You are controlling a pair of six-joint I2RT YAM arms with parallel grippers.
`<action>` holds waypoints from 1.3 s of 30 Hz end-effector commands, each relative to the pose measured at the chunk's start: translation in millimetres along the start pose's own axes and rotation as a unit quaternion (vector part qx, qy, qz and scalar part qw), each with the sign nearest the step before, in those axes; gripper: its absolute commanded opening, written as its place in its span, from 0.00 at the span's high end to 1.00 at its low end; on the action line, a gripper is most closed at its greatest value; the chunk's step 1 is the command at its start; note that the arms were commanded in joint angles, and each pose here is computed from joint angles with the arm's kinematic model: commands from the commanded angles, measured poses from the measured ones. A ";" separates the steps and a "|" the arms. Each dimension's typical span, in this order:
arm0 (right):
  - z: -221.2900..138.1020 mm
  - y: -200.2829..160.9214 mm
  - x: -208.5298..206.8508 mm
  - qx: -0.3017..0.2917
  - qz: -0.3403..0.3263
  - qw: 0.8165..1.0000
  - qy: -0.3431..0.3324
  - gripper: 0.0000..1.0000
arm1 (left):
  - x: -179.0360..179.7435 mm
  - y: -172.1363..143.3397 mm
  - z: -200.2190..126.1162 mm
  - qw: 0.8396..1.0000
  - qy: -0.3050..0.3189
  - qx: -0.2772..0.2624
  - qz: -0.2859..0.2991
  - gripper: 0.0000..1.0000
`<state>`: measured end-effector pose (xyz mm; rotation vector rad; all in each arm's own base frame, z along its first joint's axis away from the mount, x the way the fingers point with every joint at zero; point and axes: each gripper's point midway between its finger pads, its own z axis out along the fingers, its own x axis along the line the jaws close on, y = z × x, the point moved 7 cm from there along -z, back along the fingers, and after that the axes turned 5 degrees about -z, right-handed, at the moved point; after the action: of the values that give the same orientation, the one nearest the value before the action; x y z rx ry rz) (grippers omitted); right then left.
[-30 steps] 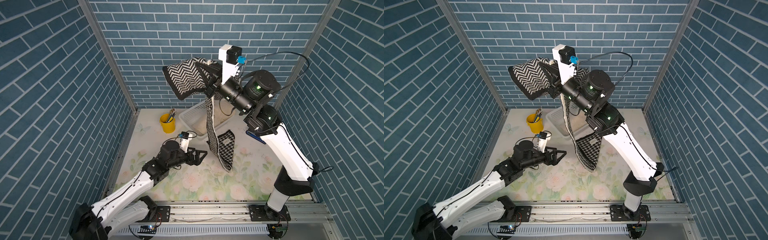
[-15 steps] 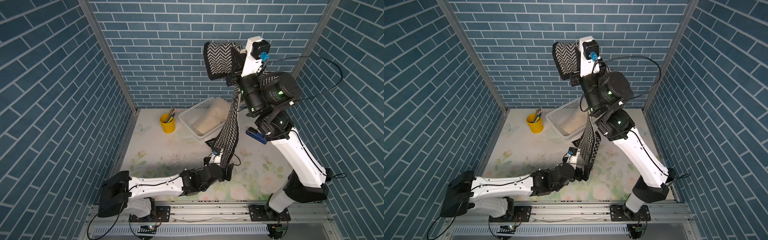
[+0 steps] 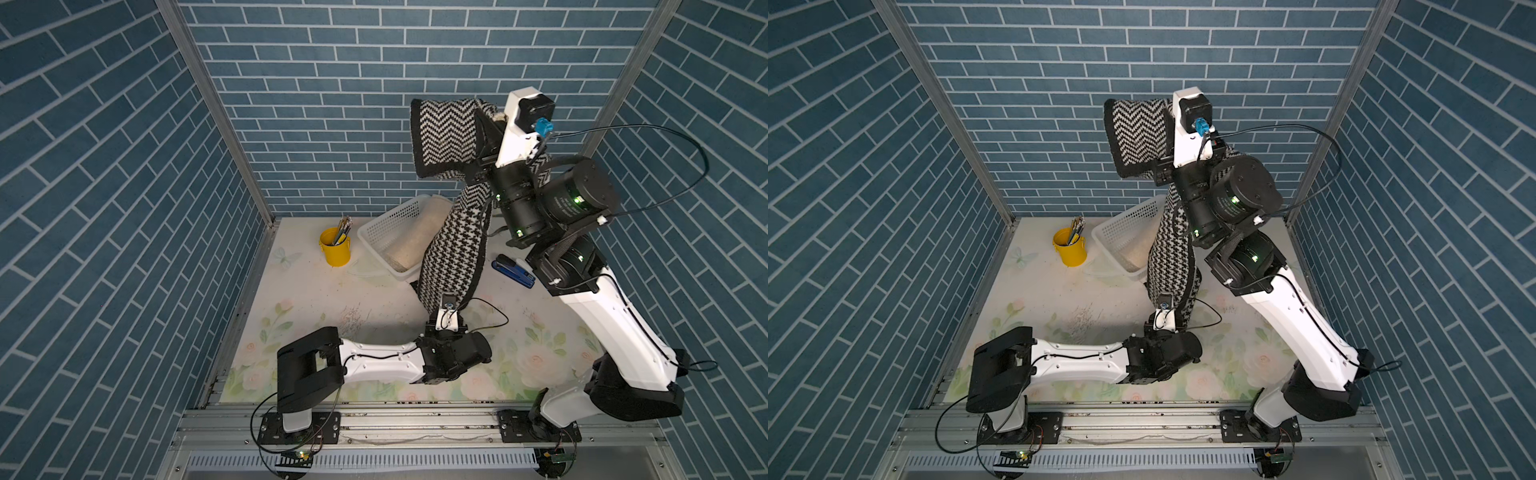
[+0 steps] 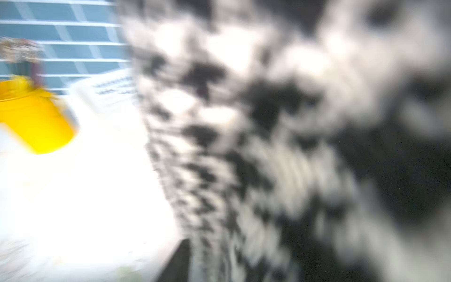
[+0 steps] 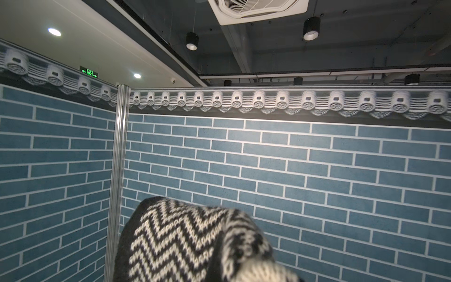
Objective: Roll up the scarf and place it into the basket
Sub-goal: Flatten out the scarf at the center of the board.
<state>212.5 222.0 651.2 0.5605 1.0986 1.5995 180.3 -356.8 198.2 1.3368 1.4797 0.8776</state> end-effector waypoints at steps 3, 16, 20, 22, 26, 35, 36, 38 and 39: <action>-22.1 25.5 -24.5 -0.049 0.019 0.998 -0.024 1.00 | 91.0 70.8 -35.6 0.982 0.135 -0.127 -0.031 1.00; -38.6 12.3 -23.5 -0.081 0.047 0.995 -0.020 1.00 | 161.8 240.9 -109.3 0.936 0.282 -0.208 0.018 1.00; -39.8 8.4 -22.7 -0.081 0.040 0.996 -0.025 1.00 | 183.5 276.9 -96.6 0.941 0.274 -0.200 -0.021 1.00; -38.7 5.2 -24.1 -0.072 0.029 0.996 -0.039 1.00 | 183.3 277.4 -91.7 0.941 0.276 -0.194 -0.011 1.00; -44.7 -4.7 -37.5 -0.049 0.004 0.994 -0.098 1.00 | 160.2 249.6 -66.0 0.966 0.194 -0.169 0.004 1.00; -91.3 -85.1 -105.0 0.128 -0.088 0.929 -0.335 1.00 | 45.1 69.0 -2.3 0.999 -0.037 0.034 0.000 0.95; -101.4 -96.3 -110.9 0.142 -0.087 0.919 -0.357 1.00 | 30.6 53.1 -0.5 0.996 -0.066 0.061 -0.005 0.94; -119.0 -123.9 -119.7 0.176 -0.091 0.898 -0.394 1.00 | 4.5 20.9 6.0 0.987 -0.112 0.117 0.001 0.60; -123.9 -134.8 -120.8 0.188 -0.094 0.893 -0.397 1.00 | -1.8 14.7 8.0 0.985 -0.114 0.129 0.004 0.40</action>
<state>227.5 92.6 515.3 1.0358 0.8909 0.9231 200.3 -321.2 212.5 1.5863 1.4183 0.8679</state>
